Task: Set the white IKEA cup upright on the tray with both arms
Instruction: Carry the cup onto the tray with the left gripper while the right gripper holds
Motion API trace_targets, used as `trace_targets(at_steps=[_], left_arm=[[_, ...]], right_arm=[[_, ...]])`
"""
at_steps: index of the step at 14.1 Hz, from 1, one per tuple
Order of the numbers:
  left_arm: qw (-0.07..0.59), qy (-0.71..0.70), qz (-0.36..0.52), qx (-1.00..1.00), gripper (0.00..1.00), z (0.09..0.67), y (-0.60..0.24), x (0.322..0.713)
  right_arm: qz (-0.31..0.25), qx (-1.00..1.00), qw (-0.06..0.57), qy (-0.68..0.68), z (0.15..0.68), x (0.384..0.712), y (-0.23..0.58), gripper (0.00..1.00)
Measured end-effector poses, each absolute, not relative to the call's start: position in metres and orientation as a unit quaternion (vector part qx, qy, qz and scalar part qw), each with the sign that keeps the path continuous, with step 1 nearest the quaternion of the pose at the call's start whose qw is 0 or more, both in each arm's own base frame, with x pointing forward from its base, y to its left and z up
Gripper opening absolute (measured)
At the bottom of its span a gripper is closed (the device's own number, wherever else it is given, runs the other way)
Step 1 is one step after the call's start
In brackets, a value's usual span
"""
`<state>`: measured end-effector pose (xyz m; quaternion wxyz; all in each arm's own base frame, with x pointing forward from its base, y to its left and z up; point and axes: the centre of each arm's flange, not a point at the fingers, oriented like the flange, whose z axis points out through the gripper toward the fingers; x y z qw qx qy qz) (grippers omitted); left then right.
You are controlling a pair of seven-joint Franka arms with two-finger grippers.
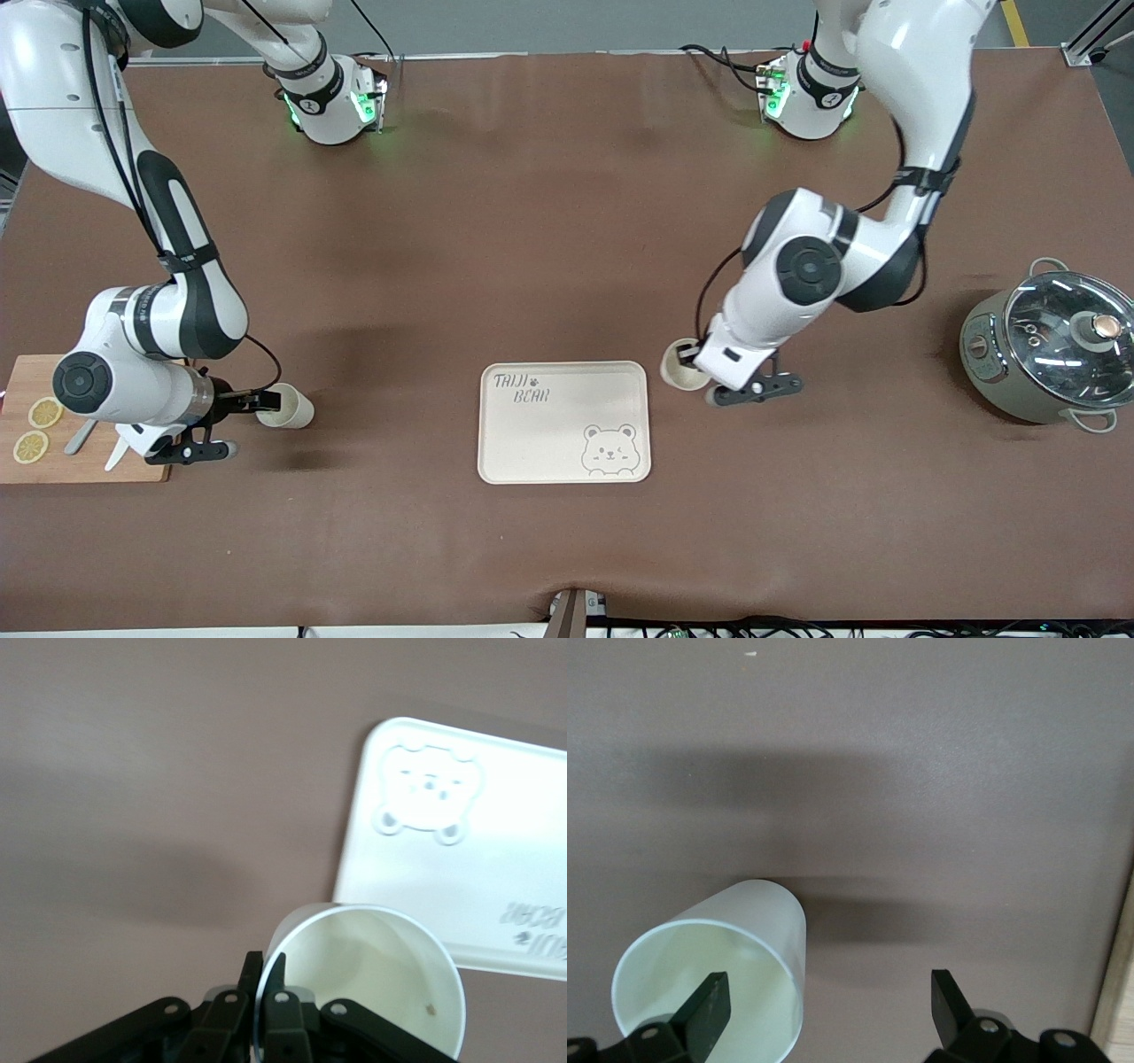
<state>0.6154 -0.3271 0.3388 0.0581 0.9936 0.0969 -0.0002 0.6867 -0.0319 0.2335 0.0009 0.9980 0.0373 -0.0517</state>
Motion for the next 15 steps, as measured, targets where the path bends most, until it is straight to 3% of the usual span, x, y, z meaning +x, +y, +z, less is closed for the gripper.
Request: trace_targets(at_steps=[5, 10, 13, 14, 15], left_arm=[[0.042, 0.126, 0.020, 0.991, 0.04, 0.309, -0.398, 0.616], [0.012, 0.135, 0.038, 0.990, 0.04, 0.271, -0.411, 0.625], [0.008, 0.139, 0.052, 0.989, 0.04, 0.256, -0.430, 0.617], [0.010, 0.137, 0.054, 0.989, 0.04, 0.253, -0.434, 0.615], [0.012, 0.137, 0.055, 0.989, 0.04, 0.252, -0.437, 0.614]], right_arm=[[-0.052, 0.998, 0.000, 0.038, 0.225, 0.687, -0.032, 1.00], [-0.052, 0.998, 0.000, 0.038, 0.225, 0.687, -0.031, 0.96], [-0.052, 0.998, -0.001, 0.041, 0.225, 0.687, -0.027, 0.64], [-0.052, 0.998, -0.001, 0.042, 0.225, 0.687, -0.025, 0.58], [-0.052, 0.998, -0.001, 0.043, 0.225, 0.687, -0.025, 0.58]])
